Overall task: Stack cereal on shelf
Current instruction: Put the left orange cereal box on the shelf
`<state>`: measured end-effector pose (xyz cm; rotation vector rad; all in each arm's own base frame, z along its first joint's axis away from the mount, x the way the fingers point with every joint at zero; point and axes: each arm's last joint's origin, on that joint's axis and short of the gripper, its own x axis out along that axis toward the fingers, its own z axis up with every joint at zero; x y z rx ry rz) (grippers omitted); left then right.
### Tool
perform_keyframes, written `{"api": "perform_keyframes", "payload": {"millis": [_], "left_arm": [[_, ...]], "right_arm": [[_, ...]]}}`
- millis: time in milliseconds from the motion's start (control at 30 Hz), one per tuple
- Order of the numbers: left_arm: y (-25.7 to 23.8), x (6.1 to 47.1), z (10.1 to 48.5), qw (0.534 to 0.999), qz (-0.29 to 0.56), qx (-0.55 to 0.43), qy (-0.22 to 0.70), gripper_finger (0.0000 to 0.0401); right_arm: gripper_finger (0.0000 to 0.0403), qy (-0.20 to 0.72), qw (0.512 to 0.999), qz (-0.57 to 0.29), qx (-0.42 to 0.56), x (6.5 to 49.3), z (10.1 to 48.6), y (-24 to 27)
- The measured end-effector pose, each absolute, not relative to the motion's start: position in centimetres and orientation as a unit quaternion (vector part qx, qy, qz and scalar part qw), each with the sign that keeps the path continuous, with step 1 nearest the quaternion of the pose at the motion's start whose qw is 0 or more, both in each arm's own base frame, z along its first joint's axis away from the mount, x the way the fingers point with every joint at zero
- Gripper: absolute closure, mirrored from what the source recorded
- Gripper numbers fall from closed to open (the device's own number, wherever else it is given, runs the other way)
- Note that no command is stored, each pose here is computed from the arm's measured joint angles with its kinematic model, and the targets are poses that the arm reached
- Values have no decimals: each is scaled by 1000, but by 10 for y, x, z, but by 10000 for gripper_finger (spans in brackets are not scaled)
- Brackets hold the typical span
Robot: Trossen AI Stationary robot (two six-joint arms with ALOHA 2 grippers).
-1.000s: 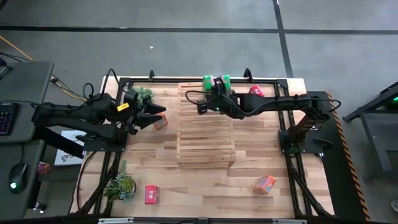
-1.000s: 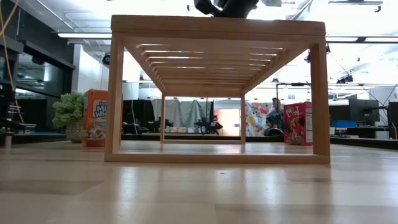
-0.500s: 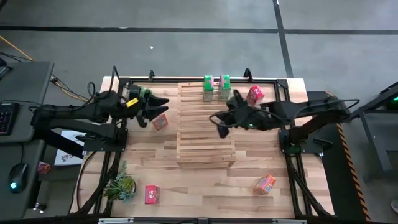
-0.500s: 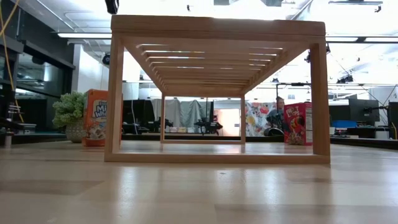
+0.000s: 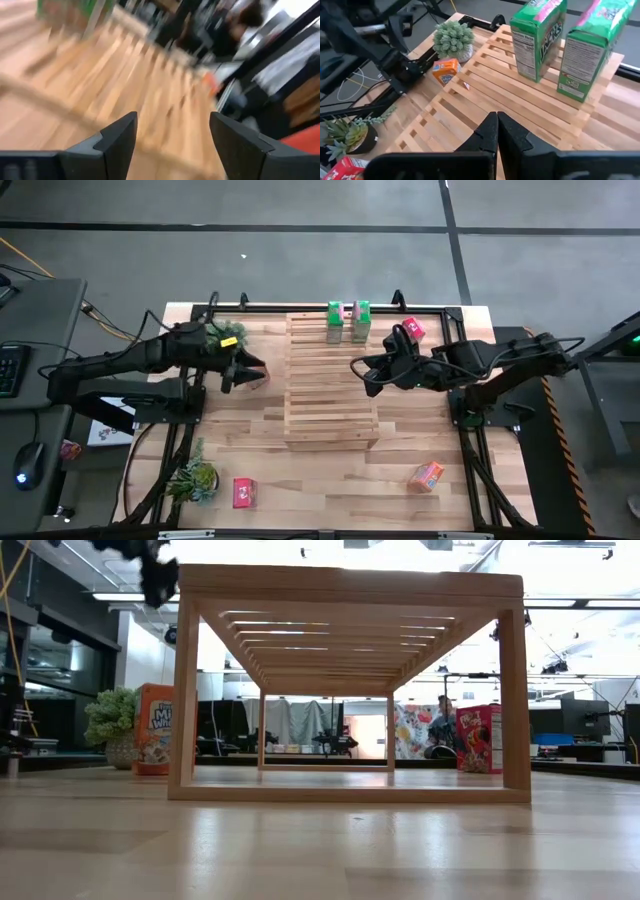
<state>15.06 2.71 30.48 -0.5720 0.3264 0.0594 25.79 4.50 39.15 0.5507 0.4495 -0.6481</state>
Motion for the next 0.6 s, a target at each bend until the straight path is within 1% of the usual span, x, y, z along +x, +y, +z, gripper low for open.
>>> {"api": "perform_keyframes", "payload": {"millis": [133, 267, 433, 600], "left_arm": [[31, 143, 284, 921, 59, -278, 268, 138], [36, 142, 264, 888, 95, -268, 363, 107], [46, 148, 255, 870, 150, -262, 389, 74], [54, 151, 249, 859, 199, -249, 401, 59]], "right_arm": [[403, 214, 884, -314, 273, 258, 391, 45], [403, 214, 883, -315, 273, 258, 391, 45], [403, 214, 882, -315, 276, 258, 391, 45], [403, 214, 882, -316, 275, 258, 391, 45]]}}
